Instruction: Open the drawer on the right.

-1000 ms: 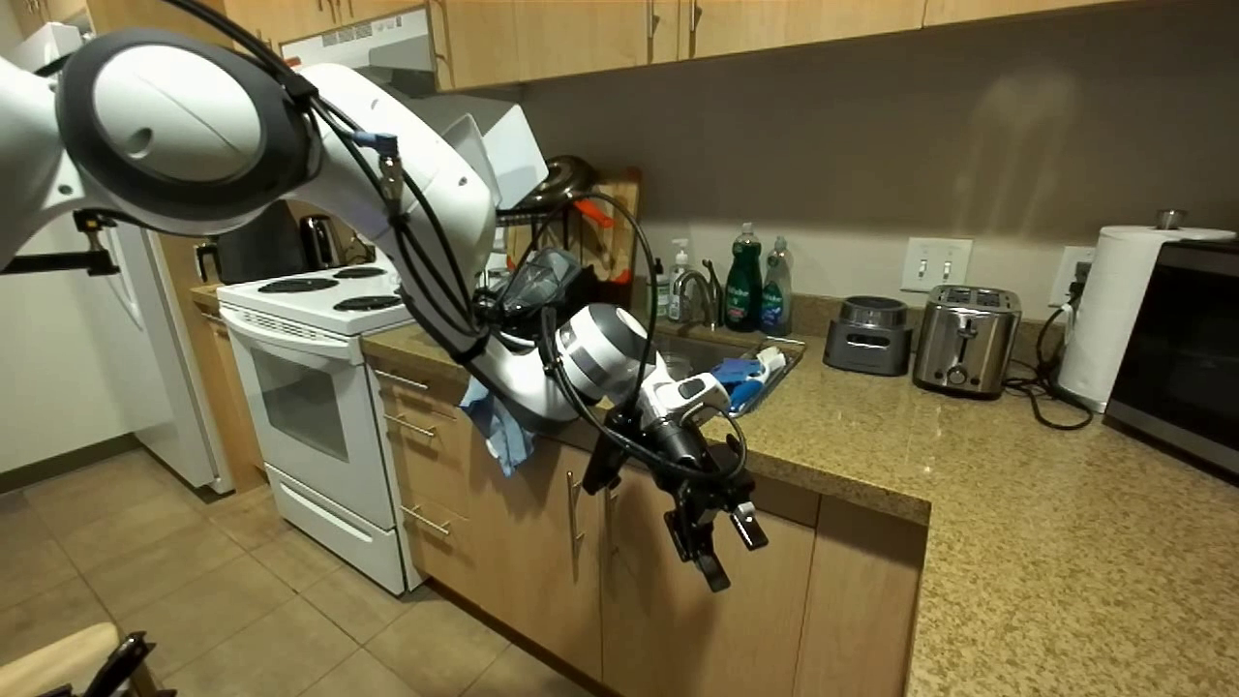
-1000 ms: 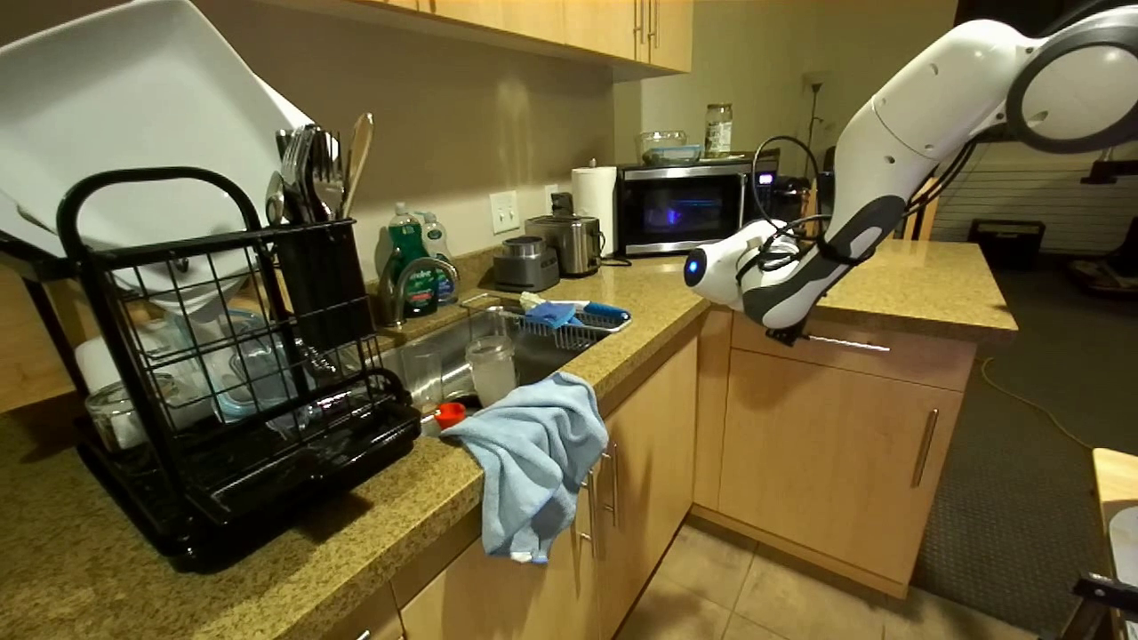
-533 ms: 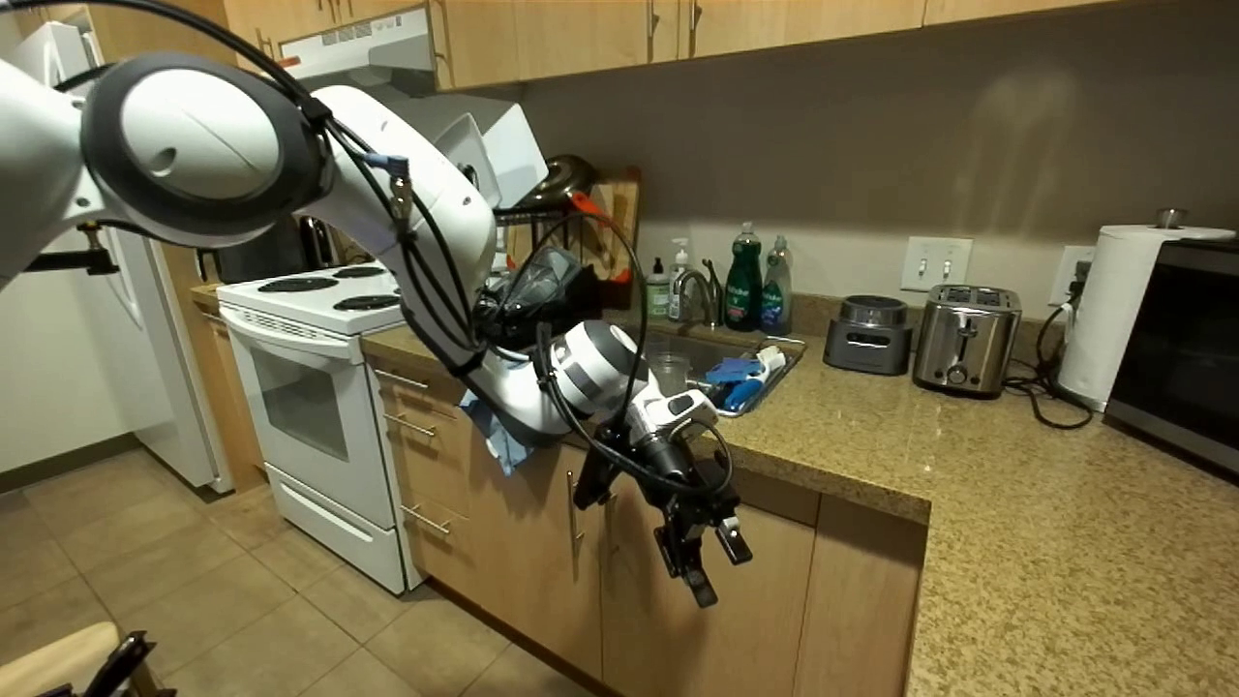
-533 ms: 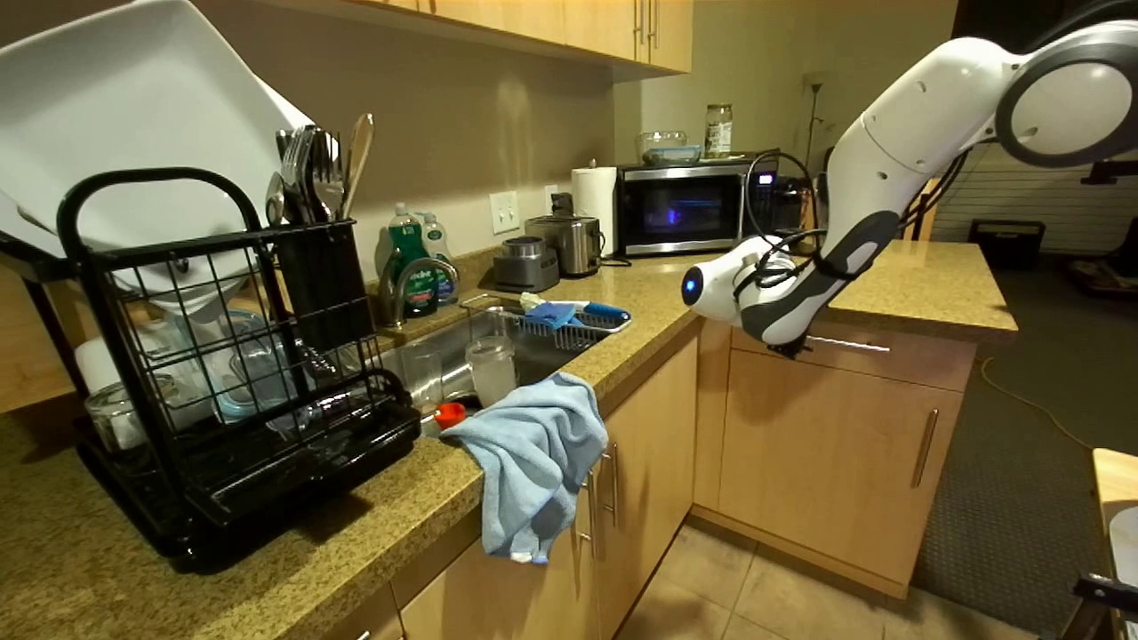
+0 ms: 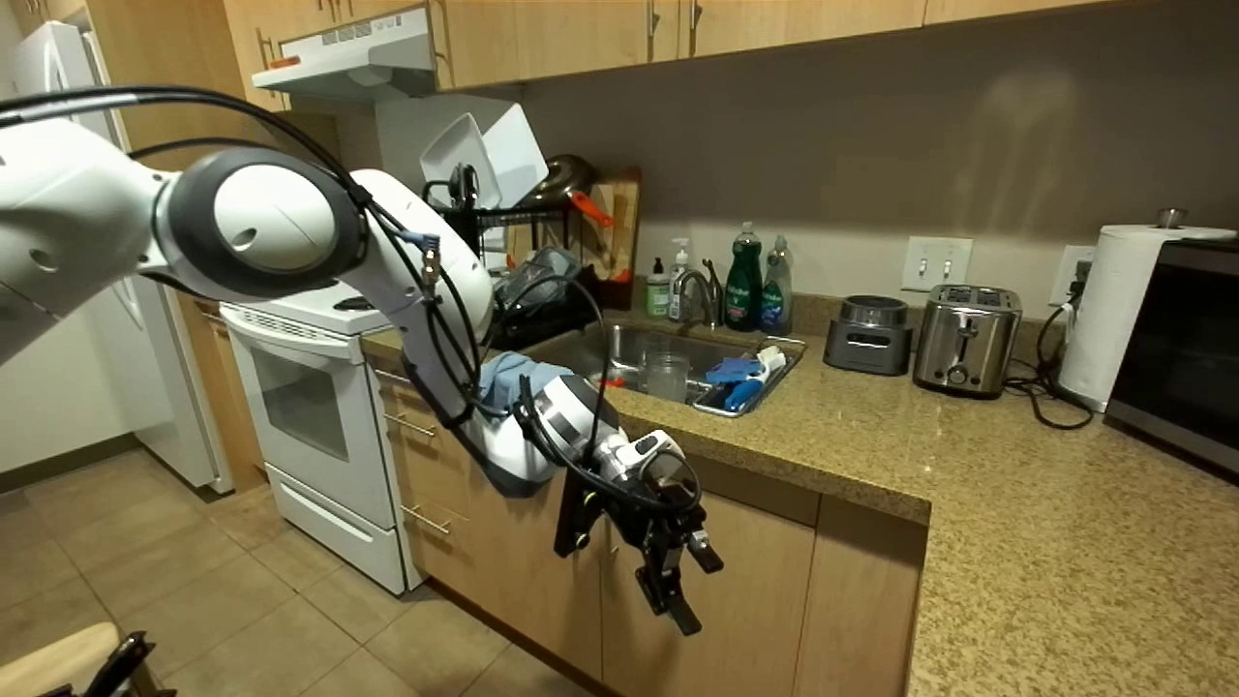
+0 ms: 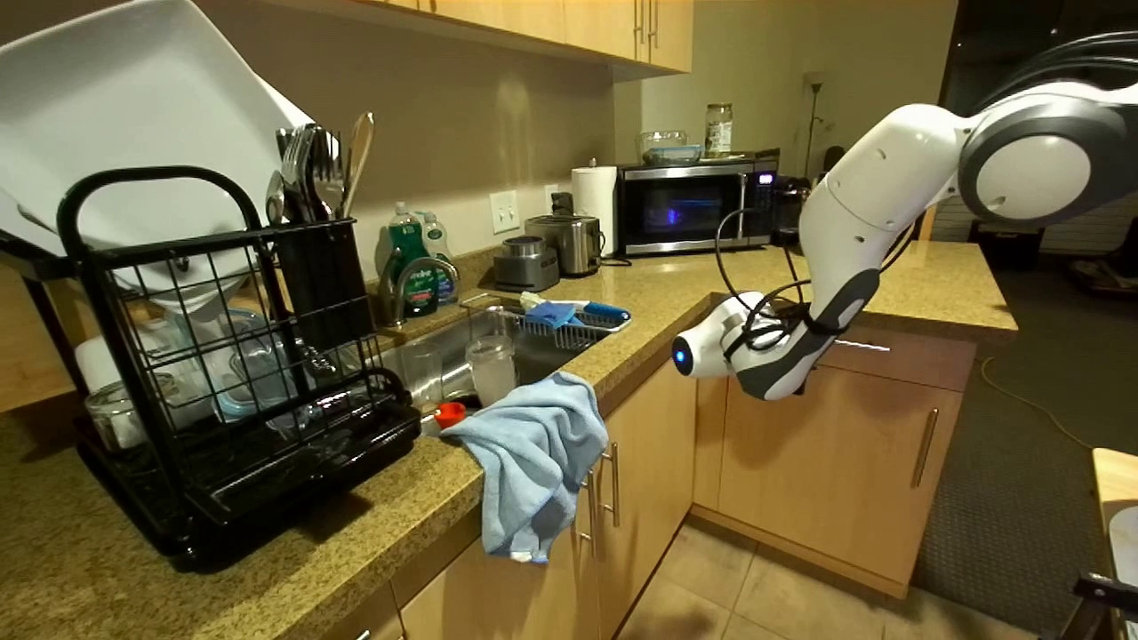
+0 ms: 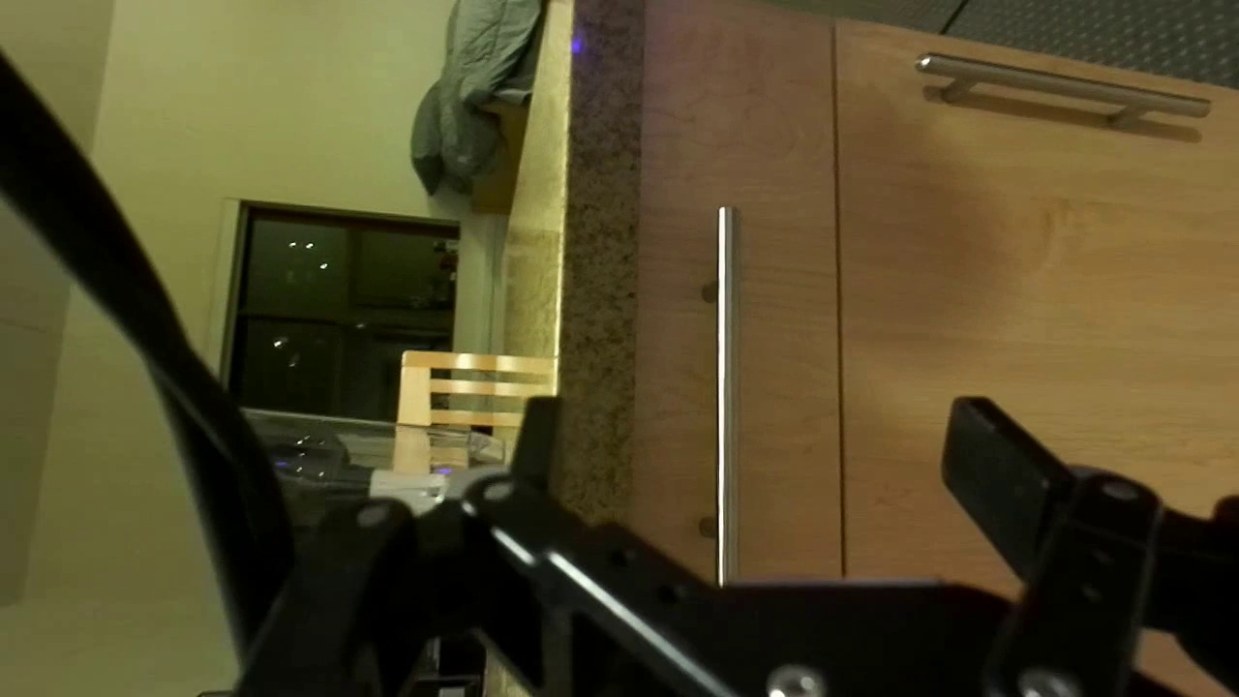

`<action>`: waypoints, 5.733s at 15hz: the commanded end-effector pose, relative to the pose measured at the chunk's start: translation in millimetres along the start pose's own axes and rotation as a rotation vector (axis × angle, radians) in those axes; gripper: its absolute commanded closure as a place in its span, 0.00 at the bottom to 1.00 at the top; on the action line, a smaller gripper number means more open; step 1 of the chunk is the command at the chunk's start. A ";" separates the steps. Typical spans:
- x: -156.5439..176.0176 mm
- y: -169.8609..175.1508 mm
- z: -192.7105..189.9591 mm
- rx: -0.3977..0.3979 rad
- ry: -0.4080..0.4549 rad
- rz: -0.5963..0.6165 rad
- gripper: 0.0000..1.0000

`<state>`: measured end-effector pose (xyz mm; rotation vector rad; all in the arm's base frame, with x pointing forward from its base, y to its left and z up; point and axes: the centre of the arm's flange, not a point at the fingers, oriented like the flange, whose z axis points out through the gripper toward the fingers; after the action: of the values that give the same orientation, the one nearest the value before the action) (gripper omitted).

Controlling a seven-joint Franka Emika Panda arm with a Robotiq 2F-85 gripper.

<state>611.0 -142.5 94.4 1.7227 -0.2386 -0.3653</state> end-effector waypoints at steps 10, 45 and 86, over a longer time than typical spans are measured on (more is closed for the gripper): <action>68.5 -31.1 36.0 -0.337 0.267 -0.097 0.00; 80.1 -100.8 142.8 -0.283 0.287 -0.335 0.00; 15.9 -57.4 249.8 -0.169 0.467 -0.173 0.82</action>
<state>538.6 -345.5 -11.3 1.5615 0.2876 -0.0752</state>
